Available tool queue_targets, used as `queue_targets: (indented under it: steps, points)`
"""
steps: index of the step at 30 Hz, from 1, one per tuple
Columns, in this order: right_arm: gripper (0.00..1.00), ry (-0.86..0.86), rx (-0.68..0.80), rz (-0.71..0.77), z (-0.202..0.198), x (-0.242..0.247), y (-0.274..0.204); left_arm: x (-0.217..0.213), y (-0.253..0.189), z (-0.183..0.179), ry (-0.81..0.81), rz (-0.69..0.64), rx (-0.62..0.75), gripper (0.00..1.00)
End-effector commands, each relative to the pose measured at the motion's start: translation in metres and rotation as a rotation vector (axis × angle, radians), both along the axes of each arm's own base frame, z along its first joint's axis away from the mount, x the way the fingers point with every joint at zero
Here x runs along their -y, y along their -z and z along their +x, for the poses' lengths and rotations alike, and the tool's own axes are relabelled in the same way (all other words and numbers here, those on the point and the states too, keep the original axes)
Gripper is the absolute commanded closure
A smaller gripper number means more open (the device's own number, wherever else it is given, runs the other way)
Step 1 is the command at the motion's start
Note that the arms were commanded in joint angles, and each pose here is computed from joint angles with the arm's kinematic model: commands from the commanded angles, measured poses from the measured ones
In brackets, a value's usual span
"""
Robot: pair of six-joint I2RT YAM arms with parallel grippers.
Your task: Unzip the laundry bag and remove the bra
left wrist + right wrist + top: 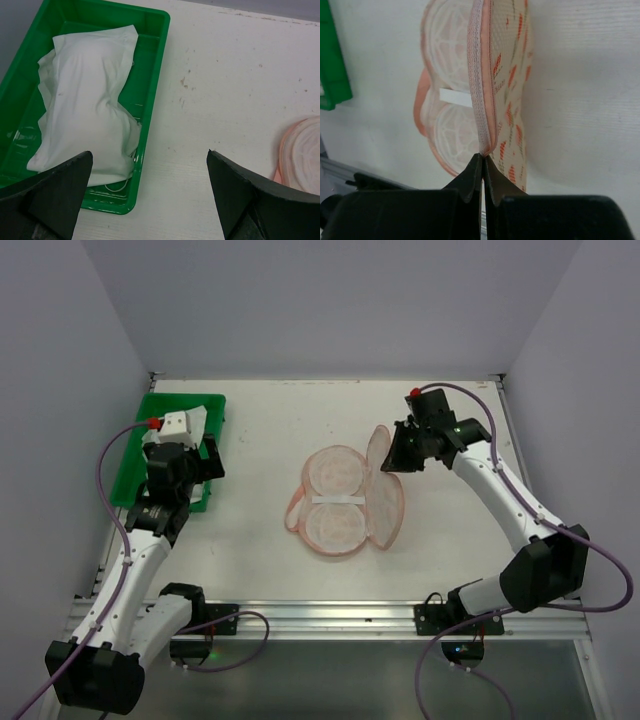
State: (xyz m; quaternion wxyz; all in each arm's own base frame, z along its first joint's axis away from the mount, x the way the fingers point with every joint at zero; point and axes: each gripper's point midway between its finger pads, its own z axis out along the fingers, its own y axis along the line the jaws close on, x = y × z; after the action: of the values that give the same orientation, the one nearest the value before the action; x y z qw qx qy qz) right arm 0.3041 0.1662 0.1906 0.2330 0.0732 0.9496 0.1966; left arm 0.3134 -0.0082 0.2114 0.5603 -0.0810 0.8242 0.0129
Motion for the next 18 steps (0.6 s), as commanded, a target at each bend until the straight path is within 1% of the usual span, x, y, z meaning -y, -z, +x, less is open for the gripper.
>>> queue_targets:
  steps: [1, 6, 9, 11, 16, 18]
  points:
    - [1.00, -0.107, 0.037, 0.165, 0.003, -0.042, -0.027, 0.001, -0.011, 0.004, 0.005, 0.010, 0.052, 0.00]
    - [1.00, -0.154, 0.019, 0.277, 0.002, -0.076, -0.025, 0.002, -0.011, 0.004, 0.007, 0.011, 0.051, 0.00]
    - [1.00, -0.145, 0.002, 0.330, 0.003, -0.093, -0.016, 0.002, -0.011, 0.004, 0.008, 0.012, 0.050, 0.00]
    - [1.00, -0.152, -0.022, 0.348, 0.000, -0.102, -0.005, 0.002, -0.010, 0.004, 0.009, 0.012, 0.049, 0.00]
    - [1.00, -0.149, -0.021, 0.407, 0.009, -0.123, 0.009, 0.003, -0.009, 0.004, 0.014, 0.012, 0.046, 0.00]
    - [1.00, -0.141, -0.029, 0.405, 0.014, -0.130, 0.021, 0.004, -0.009, 0.004, 0.018, 0.010, 0.046, 0.00]
